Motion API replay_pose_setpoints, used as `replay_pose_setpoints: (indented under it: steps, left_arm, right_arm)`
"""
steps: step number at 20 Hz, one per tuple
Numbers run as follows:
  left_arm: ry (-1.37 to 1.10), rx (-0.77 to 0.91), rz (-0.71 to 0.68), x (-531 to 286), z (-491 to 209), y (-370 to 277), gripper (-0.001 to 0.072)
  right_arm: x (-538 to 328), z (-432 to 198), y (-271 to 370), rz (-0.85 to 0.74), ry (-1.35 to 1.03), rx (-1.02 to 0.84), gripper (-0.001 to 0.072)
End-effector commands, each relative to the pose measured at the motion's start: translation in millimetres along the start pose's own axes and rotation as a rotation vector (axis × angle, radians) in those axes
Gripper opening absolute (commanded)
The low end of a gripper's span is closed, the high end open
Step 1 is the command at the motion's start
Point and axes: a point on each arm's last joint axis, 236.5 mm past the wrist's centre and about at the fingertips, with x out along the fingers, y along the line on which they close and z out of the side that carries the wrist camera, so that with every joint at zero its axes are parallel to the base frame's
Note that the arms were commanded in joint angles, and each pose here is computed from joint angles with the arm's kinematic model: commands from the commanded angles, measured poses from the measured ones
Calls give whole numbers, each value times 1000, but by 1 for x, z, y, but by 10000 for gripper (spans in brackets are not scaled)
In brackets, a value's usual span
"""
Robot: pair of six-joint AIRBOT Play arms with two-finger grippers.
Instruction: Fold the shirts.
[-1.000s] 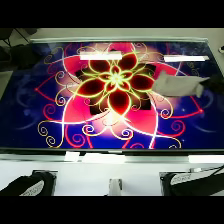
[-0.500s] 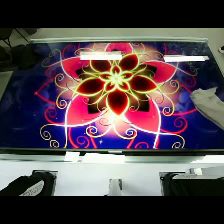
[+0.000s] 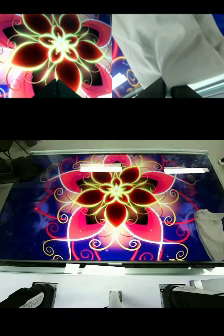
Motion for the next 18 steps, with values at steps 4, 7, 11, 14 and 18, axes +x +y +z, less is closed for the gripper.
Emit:
replay_pose_setpoints:
  steps: [4, 7, 11, 14, 18]
  left_arm:
    - [0, 0, 0, 0, 0, 0, 31]
    - [0, 0, 0, 0, 0, 0, 32]
    - [0, 0, 0, 0, 0, 0, 32]
    - [-1, 3, 0, 0, 0, 0, 31]
    - [-3, 3, 1, 2, 1, 0, 31]
  right_arm:
    - [19, -32, -9, -35, 82, 44, 27]
    - [16, -36, -11, -51, 92, 52, 27]
    - [15, -35, -3, -22, 84, 52, 441]
    - [-2, -29, 9, -13, 33, 21, 564]
    - [-74, 6, 14, -127, -175, 16, 566]
